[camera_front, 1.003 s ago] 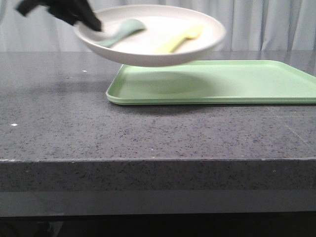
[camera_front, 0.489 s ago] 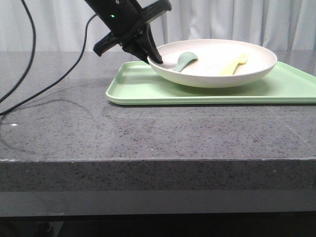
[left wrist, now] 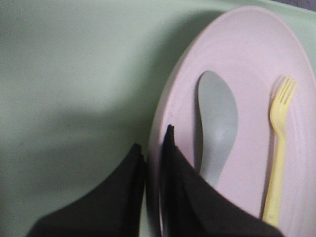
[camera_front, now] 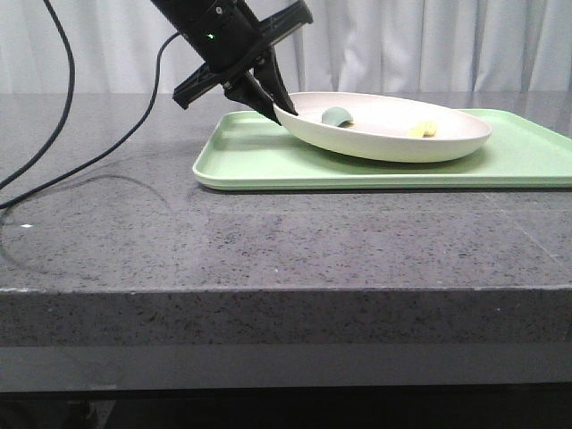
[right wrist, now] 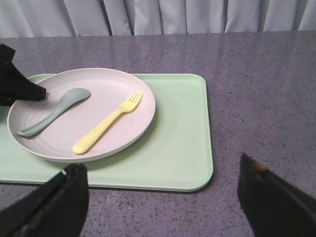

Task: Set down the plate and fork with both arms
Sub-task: 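Lower the held plate onto the green tray with the left gripper, then open the left gripper and withdraw it from the plate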

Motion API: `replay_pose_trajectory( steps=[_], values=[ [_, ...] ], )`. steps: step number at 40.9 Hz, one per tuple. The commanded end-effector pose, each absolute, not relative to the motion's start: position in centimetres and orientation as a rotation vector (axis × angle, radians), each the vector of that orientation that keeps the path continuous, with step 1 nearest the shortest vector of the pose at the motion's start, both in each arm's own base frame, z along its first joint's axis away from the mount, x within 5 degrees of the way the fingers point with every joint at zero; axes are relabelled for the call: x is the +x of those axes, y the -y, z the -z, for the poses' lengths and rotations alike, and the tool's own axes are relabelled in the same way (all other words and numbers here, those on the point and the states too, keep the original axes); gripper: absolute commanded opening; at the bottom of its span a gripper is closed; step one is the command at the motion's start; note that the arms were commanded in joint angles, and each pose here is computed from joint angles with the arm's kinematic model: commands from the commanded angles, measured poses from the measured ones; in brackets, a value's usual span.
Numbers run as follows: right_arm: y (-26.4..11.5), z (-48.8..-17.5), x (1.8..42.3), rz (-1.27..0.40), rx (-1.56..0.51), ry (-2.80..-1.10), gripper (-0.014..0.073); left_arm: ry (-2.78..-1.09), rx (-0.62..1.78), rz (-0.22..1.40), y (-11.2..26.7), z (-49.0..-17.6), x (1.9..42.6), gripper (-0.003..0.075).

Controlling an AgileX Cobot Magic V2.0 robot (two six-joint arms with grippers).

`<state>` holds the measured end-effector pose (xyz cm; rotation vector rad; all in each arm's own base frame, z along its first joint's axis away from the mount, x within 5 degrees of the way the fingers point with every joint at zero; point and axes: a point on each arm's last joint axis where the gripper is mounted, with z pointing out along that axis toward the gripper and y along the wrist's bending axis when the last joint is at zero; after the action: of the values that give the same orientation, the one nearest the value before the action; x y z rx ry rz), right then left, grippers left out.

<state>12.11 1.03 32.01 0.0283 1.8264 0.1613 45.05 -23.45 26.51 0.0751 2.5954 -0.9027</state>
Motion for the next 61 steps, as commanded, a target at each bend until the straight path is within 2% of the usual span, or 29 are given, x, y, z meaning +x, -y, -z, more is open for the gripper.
replay_pose_trajectory(
  steps=[1, 7, 16, 20, 24, 27, 35, 41, 45, 52, 61],
  values=[
    [-1.0, -33.9, 12.3, -0.158, 0.027, -1.721, 0.0634, -2.447, 0.055, 1.000, 23.8, -31.4, 44.1, 0.0210],
    [-1.0, -33.9, 12.3, -0.158, 0.027, -1.721, 0.0634, -2.457, 0.072, 1.000, 23.6, -31.8, 44.0, 0.0322],
    [-1.0, -33.9, 12.3, -0.158, 0.027, -1.721, 0.0634, -2.415, 0.293, 0.921, 21.1, -37.2, 43.0, 0.0323],
    [-1.0, -33.9, 12.3, -0.158, 0.027, -1.721, 0.0634, -2.414, 0.355, 0.843, 19.9, -39.5, 42.2, 0.0270],
    [-1.0, -33.9, 12.3, -0.158, 0.027, -1.721, 0.0634, -2.388, 0.374, 0.753, 19.2, -40.8, 41.8, 0.0135],
    [-1.0, -33.9, 12.3, -0.158, 0.027, -1.721, 0.0634, -2.372, 0.375, 0.748, 19.0, -41.5, 41.5, 0.0000],
    [-1.0, -33.9, 12.3, -0.158, 0.027, -1.721, 0.0634, -2.341, 0.407, 0.680, 18.2, -43.3, 39.9, -0.0018],
    [-1.0, -33.9, 12.3, -0.158, 0.027, -1.722, 0.0634, -2.425, 0.387, 0.421, 15.7, -42.9, 37.9, -0.0018],
    [-1.0, -33.9, 12.3, -0.158, 0.027, -1.722, 0.0634, -2.418, 0.361, 0.292, 13.9, -42.5, 36.2, -0.0018],
    [-1.0, -33.9, 12.3, -0.158, 0.027, -1.721, 0.0634, -2.294, 0.252, 0.276, 10.4, -41.8, 32.9, -0.0018],
    [-1.0, -33.9, 12.3, -0.157, 0.027, -1.718, 0.0634, -2.153, 0.104, 0.224, 5.7, -39.1, 28.1, -0.0018]
  ],
)
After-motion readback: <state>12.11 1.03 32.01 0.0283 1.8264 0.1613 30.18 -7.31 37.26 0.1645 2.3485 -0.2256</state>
